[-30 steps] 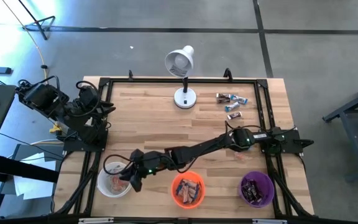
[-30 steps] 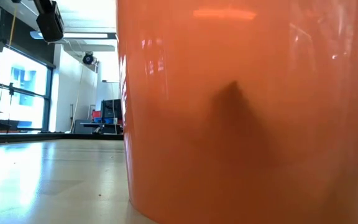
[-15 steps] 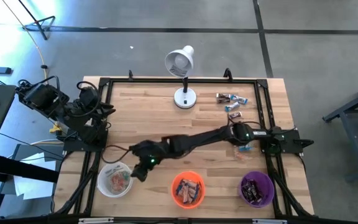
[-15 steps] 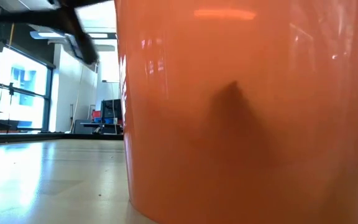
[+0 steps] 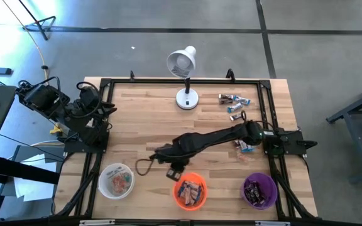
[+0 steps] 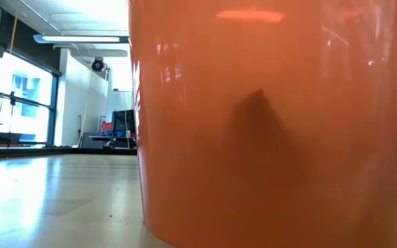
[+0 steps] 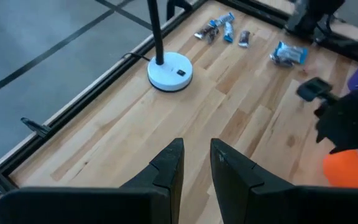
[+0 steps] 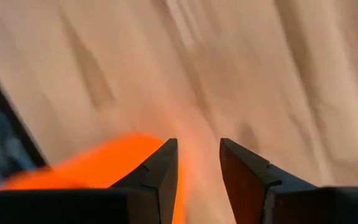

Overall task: Organize candy in baskets
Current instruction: Put the orange gummy into the white bucket

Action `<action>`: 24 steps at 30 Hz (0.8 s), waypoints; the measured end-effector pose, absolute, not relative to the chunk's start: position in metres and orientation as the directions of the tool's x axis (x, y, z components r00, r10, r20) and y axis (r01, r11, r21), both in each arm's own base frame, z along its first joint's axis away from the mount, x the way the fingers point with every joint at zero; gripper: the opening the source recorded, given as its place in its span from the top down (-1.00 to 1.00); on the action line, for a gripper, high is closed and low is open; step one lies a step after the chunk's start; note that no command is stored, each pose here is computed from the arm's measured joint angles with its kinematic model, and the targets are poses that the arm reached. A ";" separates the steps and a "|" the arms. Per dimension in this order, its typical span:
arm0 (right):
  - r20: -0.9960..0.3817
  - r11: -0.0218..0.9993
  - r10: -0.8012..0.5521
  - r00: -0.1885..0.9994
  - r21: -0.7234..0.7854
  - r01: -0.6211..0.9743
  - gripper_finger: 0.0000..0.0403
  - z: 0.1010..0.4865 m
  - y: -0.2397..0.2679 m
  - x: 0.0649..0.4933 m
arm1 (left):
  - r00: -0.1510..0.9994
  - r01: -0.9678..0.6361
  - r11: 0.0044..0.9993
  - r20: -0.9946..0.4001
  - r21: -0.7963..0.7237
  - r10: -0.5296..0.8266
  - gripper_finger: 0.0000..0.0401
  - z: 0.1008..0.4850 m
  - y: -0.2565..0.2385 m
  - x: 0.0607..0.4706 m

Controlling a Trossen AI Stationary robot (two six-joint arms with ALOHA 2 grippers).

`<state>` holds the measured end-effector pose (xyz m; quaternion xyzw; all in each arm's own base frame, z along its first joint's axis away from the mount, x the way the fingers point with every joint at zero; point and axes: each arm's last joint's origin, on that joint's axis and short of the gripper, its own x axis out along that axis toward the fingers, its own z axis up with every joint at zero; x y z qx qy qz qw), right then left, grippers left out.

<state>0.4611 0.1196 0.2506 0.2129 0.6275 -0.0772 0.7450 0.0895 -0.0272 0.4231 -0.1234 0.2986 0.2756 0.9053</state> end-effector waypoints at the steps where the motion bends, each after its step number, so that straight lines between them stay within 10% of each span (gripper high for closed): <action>1: -0.976 0.906 0.127 0.174 0.186 0.380 0.44 0.253 0.120 0.456 | 0.670 -0.582 0.811 -0.602 -0.063 0.434 0.68 0.423 -0.027 0.089; 24: -0.982 0.901 -0.180 0.055 -0.142 0.410 0.44 0.285 0.106 0.343 | 0.641 -0.690 0.711 -0.571 -0.137 0.512 0.68 0.420 -0.034 0.106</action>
